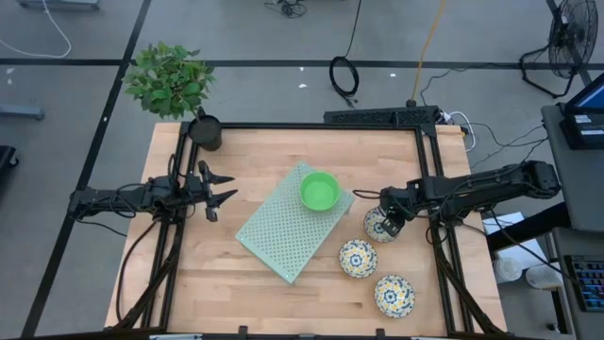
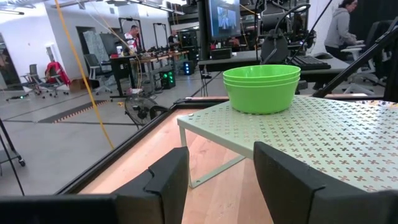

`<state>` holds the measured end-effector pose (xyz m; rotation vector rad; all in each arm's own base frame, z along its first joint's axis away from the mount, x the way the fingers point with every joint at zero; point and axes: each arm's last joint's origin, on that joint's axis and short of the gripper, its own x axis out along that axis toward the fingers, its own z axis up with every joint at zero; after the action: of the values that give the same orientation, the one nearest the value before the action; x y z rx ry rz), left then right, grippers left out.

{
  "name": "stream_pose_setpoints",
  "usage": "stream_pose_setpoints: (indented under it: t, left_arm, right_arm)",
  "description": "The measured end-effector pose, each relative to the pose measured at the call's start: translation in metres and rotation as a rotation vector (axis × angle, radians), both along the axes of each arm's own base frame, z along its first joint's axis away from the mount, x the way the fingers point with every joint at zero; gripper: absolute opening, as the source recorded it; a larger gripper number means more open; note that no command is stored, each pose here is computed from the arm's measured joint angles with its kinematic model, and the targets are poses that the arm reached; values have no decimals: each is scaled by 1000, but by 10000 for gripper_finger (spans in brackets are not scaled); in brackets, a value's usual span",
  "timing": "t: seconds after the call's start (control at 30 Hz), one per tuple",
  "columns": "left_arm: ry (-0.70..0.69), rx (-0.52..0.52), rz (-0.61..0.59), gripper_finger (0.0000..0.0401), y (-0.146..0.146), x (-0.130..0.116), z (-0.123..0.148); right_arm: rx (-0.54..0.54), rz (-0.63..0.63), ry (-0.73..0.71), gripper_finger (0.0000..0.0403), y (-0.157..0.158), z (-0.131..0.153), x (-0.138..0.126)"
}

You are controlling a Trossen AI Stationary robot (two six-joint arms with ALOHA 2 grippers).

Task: Pick & Place Mini bowls
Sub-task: Put the top patterned bowl on the left of the shelf

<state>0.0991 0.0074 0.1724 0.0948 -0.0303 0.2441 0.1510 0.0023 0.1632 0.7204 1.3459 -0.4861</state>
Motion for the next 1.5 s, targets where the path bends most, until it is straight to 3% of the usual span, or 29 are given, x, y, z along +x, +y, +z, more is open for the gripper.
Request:
stream_pose_setpoints:
  t: [0.23, 0.47, 0.67, 1.5]
  left_arm:
    - [0, 0, 0, 182, 0, 0, 0]
    - [0, 0, 0, 182, 0, 0, 0]
    - [0, 0, 0, 182, 0, 0, 0]
    - [0, 0, 0, 182, 0, 0, 0]
  right_arm:
    - [45, -17, 6, 130, -3, 4, -6]
    - [-70, -74, -42, 130, -10, 9, -8]
    - [-78, -88, -48, 130, -10, 10, -9]
    - [-106, 25, -67, 130, -10, 11, -8]
